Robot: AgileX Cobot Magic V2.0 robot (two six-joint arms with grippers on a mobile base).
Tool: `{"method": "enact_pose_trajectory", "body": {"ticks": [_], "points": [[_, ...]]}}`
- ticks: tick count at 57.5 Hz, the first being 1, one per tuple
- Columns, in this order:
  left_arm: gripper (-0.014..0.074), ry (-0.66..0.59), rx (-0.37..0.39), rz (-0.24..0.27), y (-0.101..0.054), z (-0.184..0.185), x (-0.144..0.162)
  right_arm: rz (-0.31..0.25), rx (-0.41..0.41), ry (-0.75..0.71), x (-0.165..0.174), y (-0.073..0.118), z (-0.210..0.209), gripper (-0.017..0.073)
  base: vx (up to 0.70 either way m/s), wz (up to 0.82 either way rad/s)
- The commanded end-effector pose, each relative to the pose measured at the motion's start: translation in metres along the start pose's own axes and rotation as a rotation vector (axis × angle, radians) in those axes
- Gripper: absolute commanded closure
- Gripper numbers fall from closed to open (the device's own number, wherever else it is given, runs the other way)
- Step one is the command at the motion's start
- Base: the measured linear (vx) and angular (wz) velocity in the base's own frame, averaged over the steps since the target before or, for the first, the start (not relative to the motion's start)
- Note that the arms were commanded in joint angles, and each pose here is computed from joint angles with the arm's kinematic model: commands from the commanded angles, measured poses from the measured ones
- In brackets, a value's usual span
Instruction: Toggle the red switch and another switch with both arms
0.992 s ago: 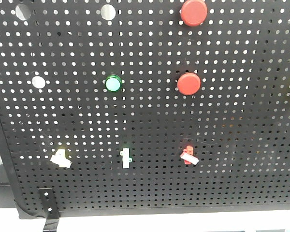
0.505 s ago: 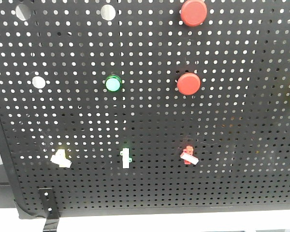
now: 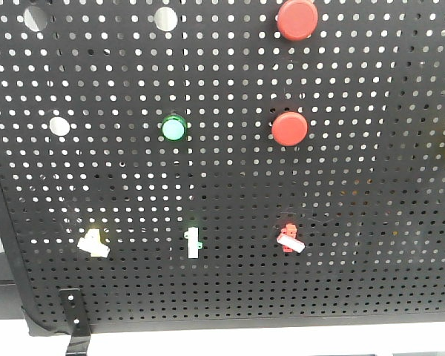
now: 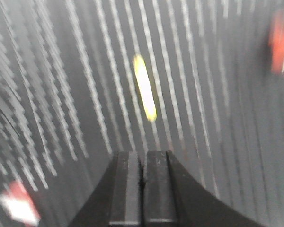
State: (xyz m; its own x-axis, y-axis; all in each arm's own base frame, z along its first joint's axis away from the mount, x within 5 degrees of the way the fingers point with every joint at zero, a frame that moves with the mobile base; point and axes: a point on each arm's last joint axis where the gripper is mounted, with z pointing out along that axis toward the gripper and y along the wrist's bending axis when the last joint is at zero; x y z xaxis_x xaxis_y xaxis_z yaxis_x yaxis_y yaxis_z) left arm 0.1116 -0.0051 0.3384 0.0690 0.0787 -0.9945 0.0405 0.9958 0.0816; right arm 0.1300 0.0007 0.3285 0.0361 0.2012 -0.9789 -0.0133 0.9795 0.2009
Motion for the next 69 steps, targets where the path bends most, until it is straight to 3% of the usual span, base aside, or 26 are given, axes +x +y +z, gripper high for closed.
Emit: {"method": "enact_pose_trajectory", "body": {"ticks": [1, 5, 14, 19, 31, 37, 46, 56, 69], "points": [[0.0591, -0.062, -0.005, -0.013, 0.001, 0.007, -0.010, -0.038, -0.001, -0.015, -0.006, 0.001, 0.015, 0.0566, 0.00, 0.00], [0.0591, -0.047, -0.004, -0.013, 0.001, 0.010, -0.008, -0.110, -0.004, 0.019, 0.001, 0.000, 0.026, 0.0566, 0.00, 0.00], [0.0591, 0.011, 0.000, -0.012, 0.000, 0.022, 0.000, -0.339, -0.080, -0.014, 0.007, 0.005, 0.046, 0.0566, 0.00, 0.00], [0.0591, 0.051, 0.005, 0.012, 0.000, 0.031, 0.006, -0.403, -0.129, -0.038, 0.010, 0.009, 0.053, 0.0566, 0.00, 0.00], [0.0591, 0.096, 0.033, 0.087, -0.004, 0.054, 0.019, -0.336, -0.190, -0.028, 0.016, 0.014, 0.060, 0.0566, 0.00, 0.00], [0.0591, 0.036, 0.080, 0.063, -0.013, 0.065, 0.019, -0.333, -0.251, -0.055, 0.017, 0.019, 0.064, 0.0566, 0.00, 0.00], [0.0591, 0.006, 0.200, -0.028, -0.037, 0.081, 0.025, -0.285, -0.289, -0.063, 0.020, 0.021, 0.068, 0.0566, 0.00, 0.00], [0.0591, 0.004, 0.311, -0.051, -0.063, 0.094, 0.036, -0.283, -0.289, -0.052, 0.022, 0.021, 0.071, 0.0566, 0.00, 0.00], [0.0591, -0.026, 0.341, -0.071, -0.074, 0.108, 0.033, -0.281, -0.297, -0.067, 0.021, 0.022, 0.070, 0.0566, 0.00, 0.00]]}}
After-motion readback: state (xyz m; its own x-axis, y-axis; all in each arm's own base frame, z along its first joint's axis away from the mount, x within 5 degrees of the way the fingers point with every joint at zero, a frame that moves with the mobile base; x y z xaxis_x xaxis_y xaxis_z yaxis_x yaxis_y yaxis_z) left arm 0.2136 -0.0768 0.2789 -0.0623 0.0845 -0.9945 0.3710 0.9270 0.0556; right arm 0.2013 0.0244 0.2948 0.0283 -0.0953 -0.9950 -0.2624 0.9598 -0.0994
